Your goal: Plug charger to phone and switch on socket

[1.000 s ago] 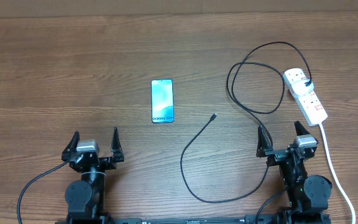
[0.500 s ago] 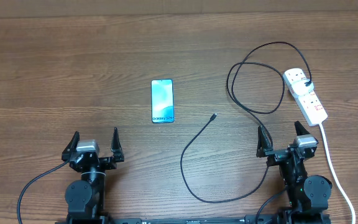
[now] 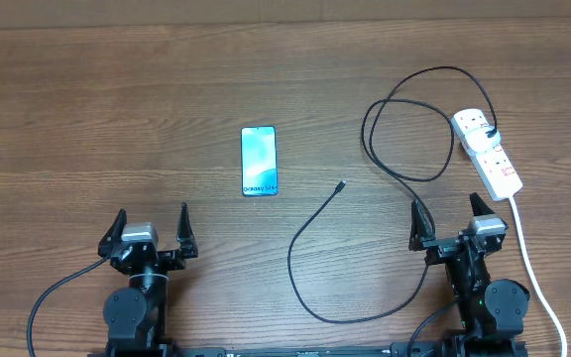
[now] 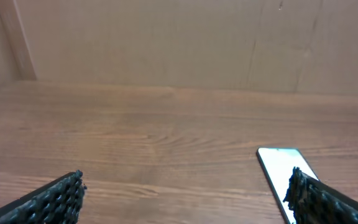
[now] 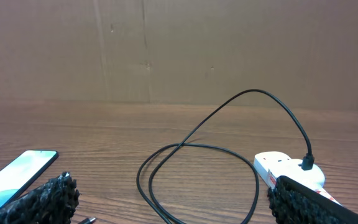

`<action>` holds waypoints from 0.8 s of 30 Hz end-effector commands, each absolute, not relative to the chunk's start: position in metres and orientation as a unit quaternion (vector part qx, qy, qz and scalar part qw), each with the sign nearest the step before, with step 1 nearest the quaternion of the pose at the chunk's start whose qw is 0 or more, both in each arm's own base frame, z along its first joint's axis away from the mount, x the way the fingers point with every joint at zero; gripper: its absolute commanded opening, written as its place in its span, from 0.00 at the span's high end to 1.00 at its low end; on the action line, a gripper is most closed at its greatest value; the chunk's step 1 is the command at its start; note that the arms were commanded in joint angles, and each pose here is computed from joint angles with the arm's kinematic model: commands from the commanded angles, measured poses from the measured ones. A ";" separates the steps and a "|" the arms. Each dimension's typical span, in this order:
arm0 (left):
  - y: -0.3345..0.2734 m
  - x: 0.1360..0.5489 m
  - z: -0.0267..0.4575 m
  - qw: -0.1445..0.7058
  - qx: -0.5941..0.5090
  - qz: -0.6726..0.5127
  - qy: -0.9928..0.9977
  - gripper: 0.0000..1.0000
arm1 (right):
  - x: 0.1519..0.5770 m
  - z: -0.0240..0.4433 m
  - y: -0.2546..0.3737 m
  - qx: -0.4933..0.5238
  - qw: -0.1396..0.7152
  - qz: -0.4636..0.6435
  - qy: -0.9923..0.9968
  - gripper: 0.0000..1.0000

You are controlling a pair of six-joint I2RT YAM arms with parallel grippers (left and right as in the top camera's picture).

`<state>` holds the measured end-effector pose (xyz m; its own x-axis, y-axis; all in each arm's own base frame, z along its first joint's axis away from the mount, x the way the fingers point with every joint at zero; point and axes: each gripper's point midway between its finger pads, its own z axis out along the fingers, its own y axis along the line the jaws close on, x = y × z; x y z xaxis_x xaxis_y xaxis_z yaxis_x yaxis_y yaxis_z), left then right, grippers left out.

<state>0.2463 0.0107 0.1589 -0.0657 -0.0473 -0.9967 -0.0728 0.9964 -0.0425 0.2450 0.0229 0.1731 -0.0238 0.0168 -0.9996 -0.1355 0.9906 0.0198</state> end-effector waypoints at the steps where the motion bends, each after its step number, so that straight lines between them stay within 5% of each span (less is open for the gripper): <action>1: 0.003 0.247 0.185 0.722 -0.024 -0.012 0.691 0.01 | 0.245 0.172 0.022 -0.040 0.700 0.050 0.712 0.00; 13: -0.026 0.197 0.323 0.887 0.054 -0.060 0.454 0.00 | 0.245 0.172 0.022 -0.040 0.700 0.050 0.712 0.00; 24: -0.029 0.167 0.440 0.910 0.068 -0.057 0.404 0.00 | 0.245 0.172 0.022 -0.040 0.700 0.050 0.712 0.00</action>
<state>0.1701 -0.0246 0.4079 0.6567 -0.0613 -0.7517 0.1453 0.9883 0.0464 0.2450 0.0230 0.1730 -0.0242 0.0175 -0.9996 -0.1355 0.9906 0.0206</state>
